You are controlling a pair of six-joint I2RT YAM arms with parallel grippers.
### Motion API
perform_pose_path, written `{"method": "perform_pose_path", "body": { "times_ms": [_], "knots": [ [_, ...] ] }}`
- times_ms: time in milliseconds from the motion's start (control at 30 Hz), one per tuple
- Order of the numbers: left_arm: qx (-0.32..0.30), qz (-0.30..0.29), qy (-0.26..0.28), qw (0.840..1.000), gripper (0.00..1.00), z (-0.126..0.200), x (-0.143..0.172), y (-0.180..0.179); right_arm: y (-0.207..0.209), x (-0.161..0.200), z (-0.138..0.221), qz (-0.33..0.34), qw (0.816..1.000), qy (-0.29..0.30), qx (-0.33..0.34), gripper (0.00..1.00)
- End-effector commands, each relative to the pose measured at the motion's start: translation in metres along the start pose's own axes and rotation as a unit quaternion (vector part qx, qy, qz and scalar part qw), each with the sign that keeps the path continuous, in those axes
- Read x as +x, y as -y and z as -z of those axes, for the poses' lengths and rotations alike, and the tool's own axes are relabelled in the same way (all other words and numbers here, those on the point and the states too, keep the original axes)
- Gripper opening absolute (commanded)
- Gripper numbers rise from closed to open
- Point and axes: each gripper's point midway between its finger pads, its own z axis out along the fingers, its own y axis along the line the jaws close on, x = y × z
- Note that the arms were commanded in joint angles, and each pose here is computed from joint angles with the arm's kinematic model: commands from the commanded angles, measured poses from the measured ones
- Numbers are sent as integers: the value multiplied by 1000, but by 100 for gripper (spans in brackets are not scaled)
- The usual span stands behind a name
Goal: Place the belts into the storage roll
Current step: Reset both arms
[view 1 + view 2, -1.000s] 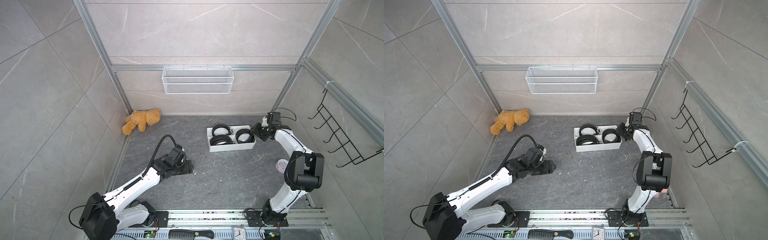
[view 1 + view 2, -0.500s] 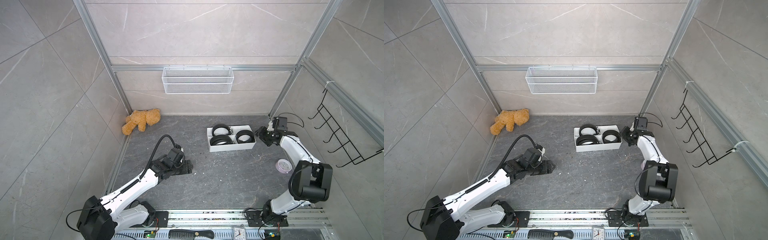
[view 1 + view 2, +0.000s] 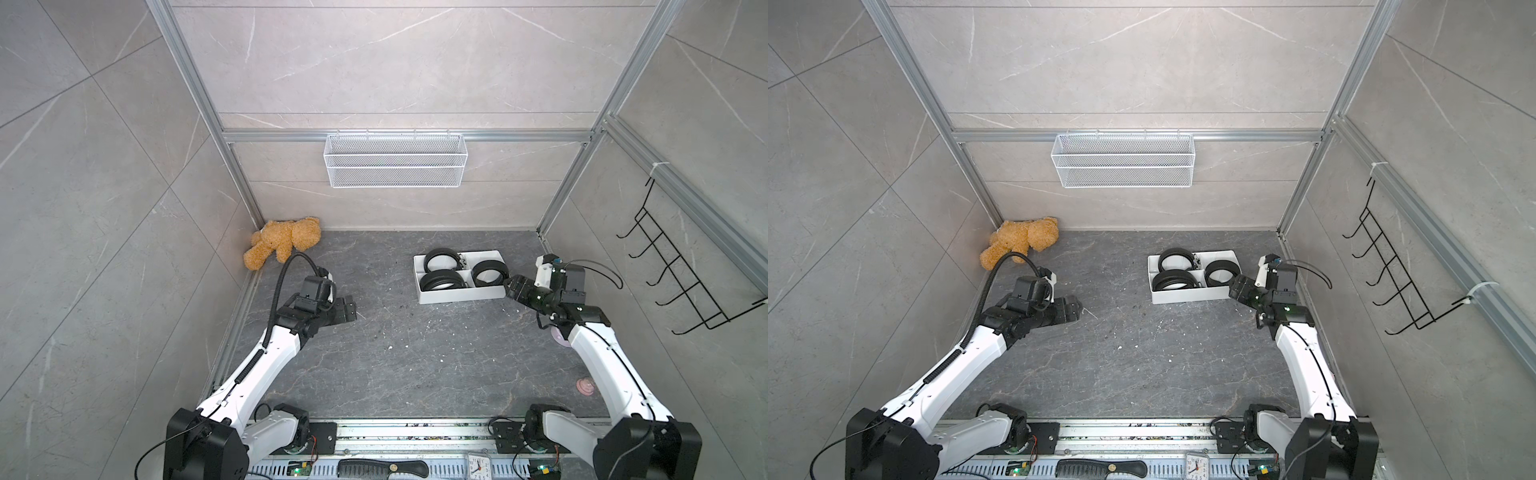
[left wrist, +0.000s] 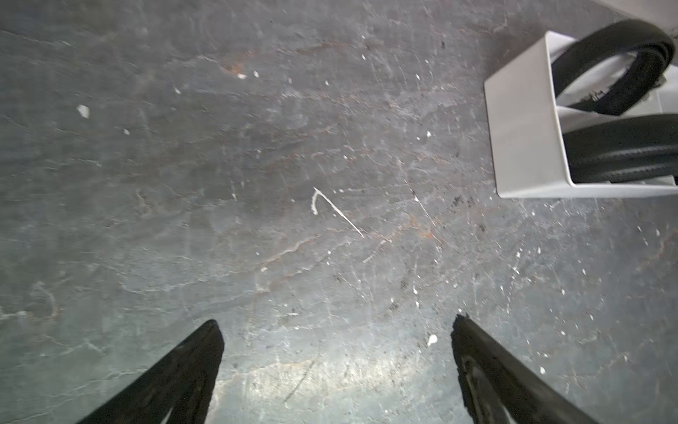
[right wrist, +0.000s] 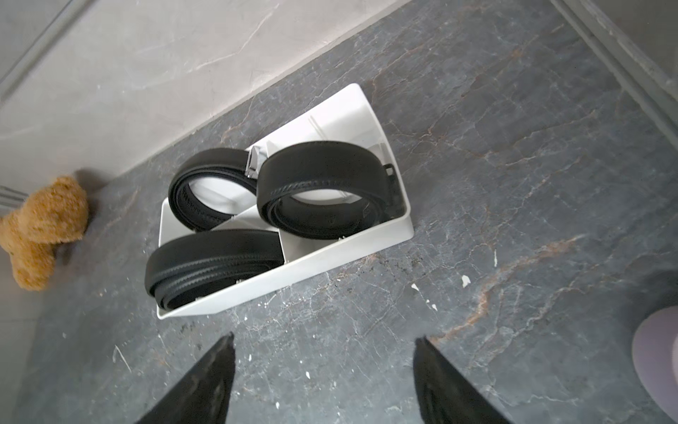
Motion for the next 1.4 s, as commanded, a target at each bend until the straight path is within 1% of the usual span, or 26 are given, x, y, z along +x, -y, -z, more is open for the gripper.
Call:
{"method": "perform_pose_path", "body": {
  "times_ms": [0, 67, 133, 267, 333, 400, 500, 567, 633, 700, 767, 867, 900, 933, 967, 1033, 1133, 1367],
  "knots": [
    [-22, -32, 56, 998, 99, 2, -26, -18, -1, 5, -3, 82, 996, 25, 10, 79],
    [-42, -41, 78, 995, 99, 0, -31, -30, 1, 13, -10, 106, 994, 32, 15, 81],
    [-66, -50, 96, 992, 99, -4, -34, -43, 3, 19, -17, 129, 990, 48, 17, 99],
    [-86, -38, 136, 986, 99, -13, -40, -70, 3, 26, -31, 161, 982, 96, 8, 100],
    [-91, -34, 158, 983, 99, -20, -40, -82, -1, 31, -40, 187, 976, 112, 3, 100],
    [-96, -33, 169, 980, 99, -25, -39, -91, -3, 34, -47, 212, 969, 130, 6, 100],
    [-103, -55, 177, 977, 99, -31, -45, -95, -5, 38, -54, 249, 952, 177, 2, 100],
    [-112, -83, 212, 967, 99, -36, -50, -98, -1, 42, -62, 255, 948, 190, 5, 100],
    [-116, -89, 237, 961, 99, -40, -49, -105, -6, 42, -69, 258, 945, 203, -9, 100],
    [-118, -80, 239, 960, 99, -45, -46, -112, -1, 46, -79, 254, 946, 200, -2, 100],
    [-119, -79, 245, 959, 99, -49, -46, -116, 5, 49, -79, 246, 946, 211, 5, 100],
    [-131, -87, 243, 957, 100, -57, -48, -122, 4, 54, -79, 253, 939, 233, -8, 100],
    [-135, -91, 243, 956, 100, -57, -49, -123, 5, 54, -80, 252, 939, 234, -7, 100],
    [-140, -97, 255, 952, 99, -56, -52, -125, 7, 56, -81, 253, 942, 221, -2, 100],
    [-144, -94, 258, 951, 99, -57, -54, -128, 7, 56, -81, 253, 943, 217, 0, 100],
    [-151, -89, 261, 949, 99, -61, -57, -134, 8, 52, -82, 248, 942, 226, 5, 100],
    [-157, -82, 261, 949, 99, -67, -53, -140, 16, 48, -89, 232, 949, 210, 36, 100],
    [-162, -77, 260, 949, 99, -70, -52, -143, 22, 44, -86, 224, 948, 220, 53, 100]
  ]
}}
